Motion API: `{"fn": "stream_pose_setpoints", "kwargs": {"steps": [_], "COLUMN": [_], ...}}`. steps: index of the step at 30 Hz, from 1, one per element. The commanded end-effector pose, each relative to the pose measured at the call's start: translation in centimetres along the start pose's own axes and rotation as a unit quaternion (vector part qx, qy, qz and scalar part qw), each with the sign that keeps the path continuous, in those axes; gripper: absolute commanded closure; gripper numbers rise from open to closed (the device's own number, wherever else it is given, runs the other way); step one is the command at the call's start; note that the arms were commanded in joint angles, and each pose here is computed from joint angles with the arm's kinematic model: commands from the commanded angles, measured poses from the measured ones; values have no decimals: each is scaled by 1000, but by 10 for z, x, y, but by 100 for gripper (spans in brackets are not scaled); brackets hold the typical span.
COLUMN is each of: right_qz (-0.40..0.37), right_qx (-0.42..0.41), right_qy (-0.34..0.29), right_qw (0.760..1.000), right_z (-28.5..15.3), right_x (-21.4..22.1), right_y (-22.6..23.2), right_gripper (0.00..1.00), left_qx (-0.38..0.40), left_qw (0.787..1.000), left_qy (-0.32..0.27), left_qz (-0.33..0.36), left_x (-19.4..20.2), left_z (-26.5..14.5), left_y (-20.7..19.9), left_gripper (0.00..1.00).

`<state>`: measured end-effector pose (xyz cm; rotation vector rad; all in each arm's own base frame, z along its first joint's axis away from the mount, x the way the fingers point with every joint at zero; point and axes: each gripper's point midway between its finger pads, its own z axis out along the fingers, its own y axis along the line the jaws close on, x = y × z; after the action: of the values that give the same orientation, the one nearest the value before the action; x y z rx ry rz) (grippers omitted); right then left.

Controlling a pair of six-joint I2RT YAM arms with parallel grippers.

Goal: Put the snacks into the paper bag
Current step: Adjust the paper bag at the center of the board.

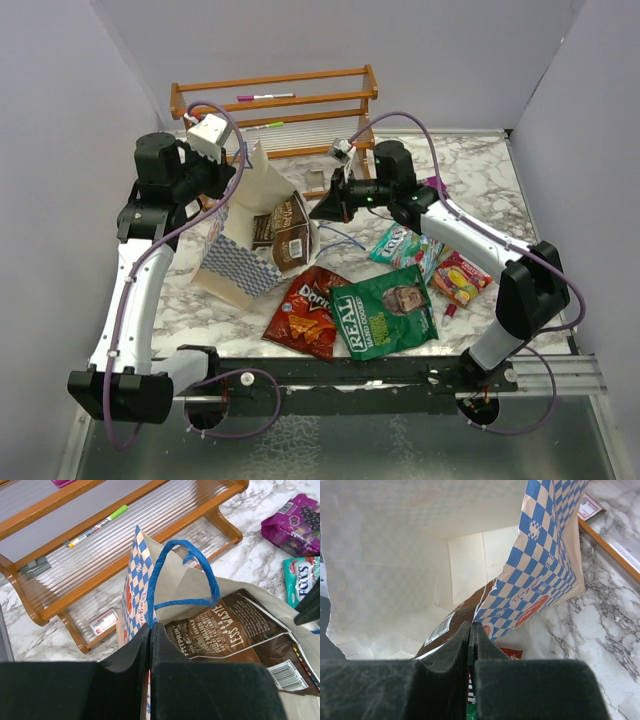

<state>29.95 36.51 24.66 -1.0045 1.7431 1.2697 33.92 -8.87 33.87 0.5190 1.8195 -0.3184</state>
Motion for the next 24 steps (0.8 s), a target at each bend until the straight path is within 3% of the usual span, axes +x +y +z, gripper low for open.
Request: {"fn": "stream_pose_setpoints", "kwargs": {"steps": [1, 24], "right_qz": [-37, -16], "right_qx": [30, 77], "right_qy": [-38, -64], "right_qw": [998, 995], "right_z": [-14, -19], "right_x": [-40, -73], "right_y": [6, -1], "right_gripper": [99, 99], "left_qx": [-36, -100], "left_qw": [999, 993], "left_qy": [-7, 42], "left_qz": [-13, -42], "left_x": [-10, 19], "left_z": [6, 25], "left_y": [18, 79], "left_gripper": [100, 100]}}
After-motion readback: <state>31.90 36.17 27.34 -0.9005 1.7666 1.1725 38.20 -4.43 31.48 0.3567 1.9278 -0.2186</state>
